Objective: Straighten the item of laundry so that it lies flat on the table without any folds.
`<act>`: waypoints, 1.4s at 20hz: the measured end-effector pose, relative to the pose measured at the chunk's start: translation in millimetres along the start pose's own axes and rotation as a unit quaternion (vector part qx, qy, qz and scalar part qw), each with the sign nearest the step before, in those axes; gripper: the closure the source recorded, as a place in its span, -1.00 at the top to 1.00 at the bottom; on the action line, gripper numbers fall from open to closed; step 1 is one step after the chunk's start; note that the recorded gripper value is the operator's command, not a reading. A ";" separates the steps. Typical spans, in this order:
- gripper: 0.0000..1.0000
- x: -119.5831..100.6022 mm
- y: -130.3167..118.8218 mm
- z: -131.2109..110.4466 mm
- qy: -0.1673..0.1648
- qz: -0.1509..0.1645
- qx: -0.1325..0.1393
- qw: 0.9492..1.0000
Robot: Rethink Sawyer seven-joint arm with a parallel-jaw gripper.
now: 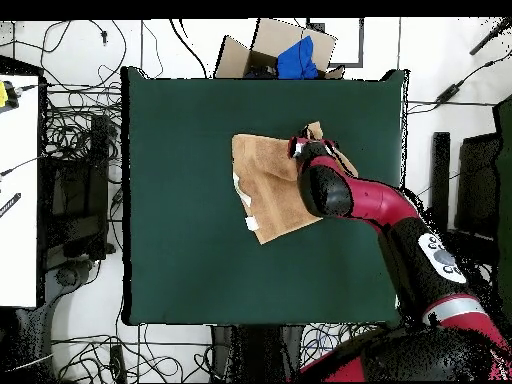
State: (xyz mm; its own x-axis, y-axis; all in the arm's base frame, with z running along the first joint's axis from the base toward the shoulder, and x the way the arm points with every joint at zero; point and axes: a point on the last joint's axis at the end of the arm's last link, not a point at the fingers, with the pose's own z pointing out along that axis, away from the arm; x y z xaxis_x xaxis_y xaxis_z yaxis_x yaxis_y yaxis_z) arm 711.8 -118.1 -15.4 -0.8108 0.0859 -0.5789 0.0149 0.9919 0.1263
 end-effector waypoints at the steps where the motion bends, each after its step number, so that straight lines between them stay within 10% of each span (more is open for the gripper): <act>1: -1.00 0.3 0.2 0.2 0.000 0.000 -0.001 1.000; 9: -1.00 -5.9 -16.4 -3.4 -0.011 0.020 -0.003 1.000; 21: -1.00 7.9 -127.6 -21.5 0.028 0.130 -0.014 0.991; 28: -1.00 17.0 -143.3 -14.2 0.035 0.134 -0.020 0.990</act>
State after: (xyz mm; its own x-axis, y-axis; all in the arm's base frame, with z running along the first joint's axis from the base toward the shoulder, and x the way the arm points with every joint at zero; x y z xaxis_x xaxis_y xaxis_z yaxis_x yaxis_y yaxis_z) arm 687.5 -260.1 -31.9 -0.8197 0.3371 -0.4631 0.2127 0.9298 0.3003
